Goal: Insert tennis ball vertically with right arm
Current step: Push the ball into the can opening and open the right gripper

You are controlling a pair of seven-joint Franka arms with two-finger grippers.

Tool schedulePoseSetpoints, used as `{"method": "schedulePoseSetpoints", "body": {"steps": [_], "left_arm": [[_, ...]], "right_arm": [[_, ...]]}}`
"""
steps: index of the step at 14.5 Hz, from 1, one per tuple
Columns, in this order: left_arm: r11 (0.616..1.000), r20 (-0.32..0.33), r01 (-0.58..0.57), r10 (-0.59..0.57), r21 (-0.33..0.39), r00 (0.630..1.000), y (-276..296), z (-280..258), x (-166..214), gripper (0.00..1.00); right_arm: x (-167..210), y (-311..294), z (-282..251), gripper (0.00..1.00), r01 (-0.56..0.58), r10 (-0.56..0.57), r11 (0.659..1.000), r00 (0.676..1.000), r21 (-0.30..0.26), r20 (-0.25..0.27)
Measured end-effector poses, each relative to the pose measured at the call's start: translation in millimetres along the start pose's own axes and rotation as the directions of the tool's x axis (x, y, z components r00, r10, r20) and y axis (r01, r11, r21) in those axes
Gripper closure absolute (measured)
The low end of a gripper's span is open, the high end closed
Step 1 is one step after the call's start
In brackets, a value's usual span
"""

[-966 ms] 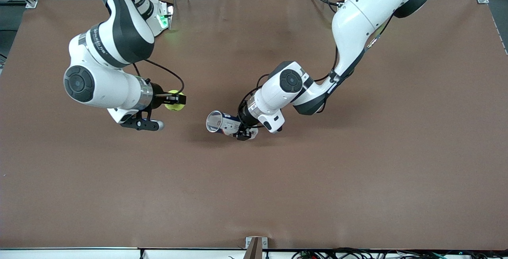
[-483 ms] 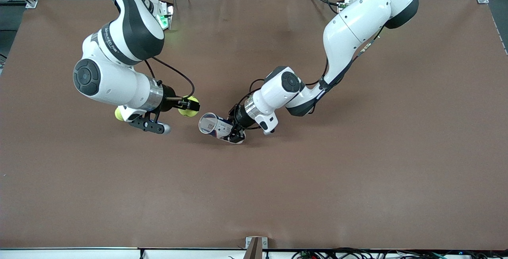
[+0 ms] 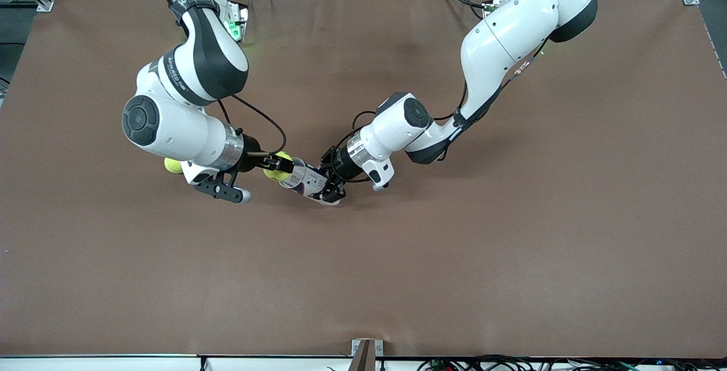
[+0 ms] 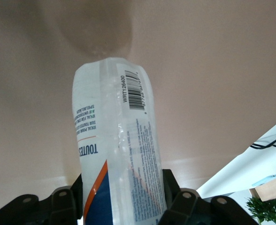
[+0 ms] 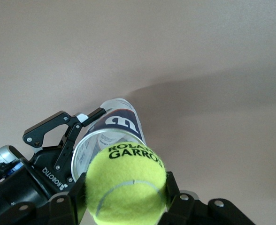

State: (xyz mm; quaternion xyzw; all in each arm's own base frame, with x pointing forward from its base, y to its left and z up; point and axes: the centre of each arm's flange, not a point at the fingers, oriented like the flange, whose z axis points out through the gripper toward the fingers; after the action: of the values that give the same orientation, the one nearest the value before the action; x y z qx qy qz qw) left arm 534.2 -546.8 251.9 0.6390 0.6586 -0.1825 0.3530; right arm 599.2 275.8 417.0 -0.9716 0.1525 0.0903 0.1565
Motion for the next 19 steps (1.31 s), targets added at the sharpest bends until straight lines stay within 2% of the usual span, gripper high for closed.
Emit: {"method": "schedulePoseSetpoints", "body": {"steps": [7, 8, 11, 15, 17, 19], "left_arm": [[1.000, 0.008, 0.000, 0.000, 0.001, 1.000, -1.6, -0.5, -3.3, 0.35], [1.000, 0.008, 0.000, 0.000, 0.000, 1.000, -1.3, -0.6, -3.1, 0.35], [1.000, 0.008, 0.001, -0.001, 0.000, 1.000, -1.2, -0.7, -3.0, 0.35], [1.000, 0.008, 0.001, -0.001, 0.001, 1.000, -1.3, -0.5, -2.6, 0.35], [1.000, 0.007, 0.001, -0.001, 0.001, 1.000, -1.2, -0.5, -2.6, 0.35], [1.000, 0.007, 0.001, -0.001, 0.001, 1.000, -1.3, -0.4, -2.5, 0.35]], "right_arm": [[3.9, -6.3, -1.2, 0.33, -0.012, 0.011, 0.999, 1.000, 0.036, 0.007], [4.1, -6.3, -0.8, 0.27, -0.012, 0.012, 0.999, 1.000, 0.036, 0.008], [4.3, -8.7, -4.9, 0.01, -0.008, 0.008, 0.999, 1.000, 0.042, 0.001], [9.5, -5.3, -12.5, 0.00, -0.015, 0.015, 0.999, 1.000, 0.046, -0.009], [19.2, 12.6, -18.1, 0.00, -0.008, 0.008, 1.000, 1.000, 0.015, 0.010], [37.8, 50.6, -28.3, 0.00, 0.078, -0.076, 0.996, 0.996, -0.042, 0.046]]}}
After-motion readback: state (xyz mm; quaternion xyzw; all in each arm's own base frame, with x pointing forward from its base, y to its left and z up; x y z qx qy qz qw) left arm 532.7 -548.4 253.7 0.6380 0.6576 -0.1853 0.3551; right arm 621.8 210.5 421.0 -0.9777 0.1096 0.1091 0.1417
